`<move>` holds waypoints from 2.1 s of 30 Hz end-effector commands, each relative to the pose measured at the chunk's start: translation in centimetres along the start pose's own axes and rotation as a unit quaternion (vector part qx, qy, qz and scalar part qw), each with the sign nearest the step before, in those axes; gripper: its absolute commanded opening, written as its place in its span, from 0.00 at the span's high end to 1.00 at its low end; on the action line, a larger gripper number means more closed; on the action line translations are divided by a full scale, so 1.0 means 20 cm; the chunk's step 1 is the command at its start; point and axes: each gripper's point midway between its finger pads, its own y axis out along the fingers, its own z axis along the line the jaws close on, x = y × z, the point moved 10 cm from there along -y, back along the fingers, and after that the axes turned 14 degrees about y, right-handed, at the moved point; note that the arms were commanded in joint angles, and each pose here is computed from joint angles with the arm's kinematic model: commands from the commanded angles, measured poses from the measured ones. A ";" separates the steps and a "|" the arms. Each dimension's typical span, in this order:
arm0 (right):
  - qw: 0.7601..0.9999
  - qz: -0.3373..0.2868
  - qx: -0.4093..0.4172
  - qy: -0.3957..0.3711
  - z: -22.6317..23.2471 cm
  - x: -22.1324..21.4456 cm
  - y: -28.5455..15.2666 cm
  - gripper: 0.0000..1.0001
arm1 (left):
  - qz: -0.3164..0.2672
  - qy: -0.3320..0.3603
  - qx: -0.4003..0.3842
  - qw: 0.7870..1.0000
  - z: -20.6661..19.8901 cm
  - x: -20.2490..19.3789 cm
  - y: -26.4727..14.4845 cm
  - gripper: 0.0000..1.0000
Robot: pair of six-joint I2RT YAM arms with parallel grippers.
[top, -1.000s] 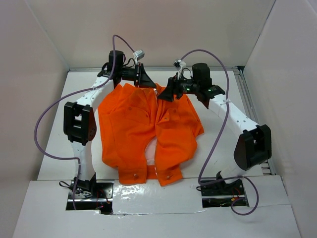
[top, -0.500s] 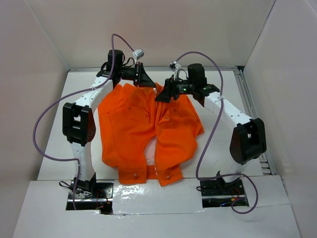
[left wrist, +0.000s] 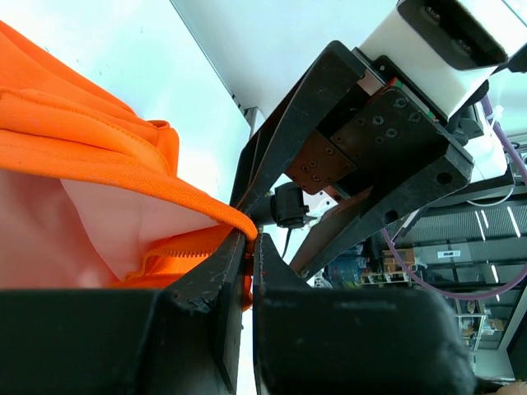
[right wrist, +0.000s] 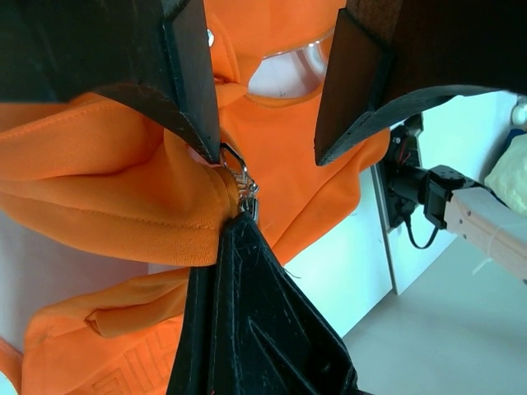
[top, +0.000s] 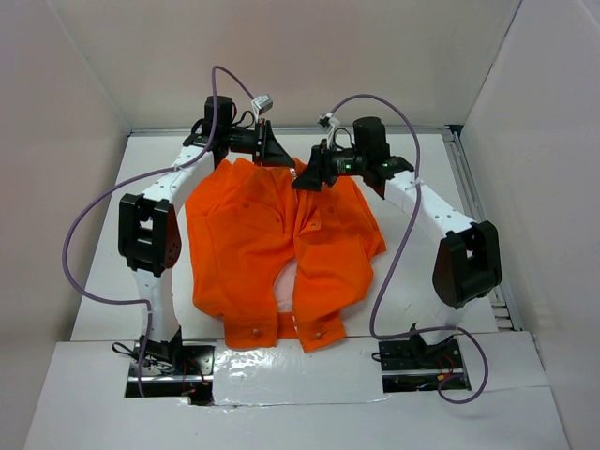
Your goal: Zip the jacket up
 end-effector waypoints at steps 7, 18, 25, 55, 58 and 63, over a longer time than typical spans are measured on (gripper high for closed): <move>1.000 -0.011 0.012 -0.019 -0.01 0.08 0.05 0.63 | -0.004 0.059 -0.031 0.998 -0.17 0.06 -0.05 1.00; 1.000 -0.015 0.003 -0.023 0.01 0.08 0.02 0.91 | -0.006 0.069 -0.009 0.998 -0.15 0.04 -0.05 1.00; 0.999 -0.013 -0.035 -0.033 0.04 0.07 -0.03 1.00 | -0.014 0.086 0.025 0.996 -0.15 0.04 -0.06 1.00; 0.980 0.115 -0.098 0.128 -0.22 -0.51 -0.01 1.00 | -0.132 0.210 0.129 0.960 -0.21 0.50 -0.24 1.00; 0.973 0.133 -0.112 0.149 -0.21 -0.61 -0.07 1.00 | -0.173 0.215 0.173 0.946 -0.14 0.59 -0.30 1.00; 0.963 0.174 -0.098 0.182 -0.13 -0.79 -0.13 1.00 | -0.250 0.207 0.296 0.899 0.02 0.68 -0.31 1.00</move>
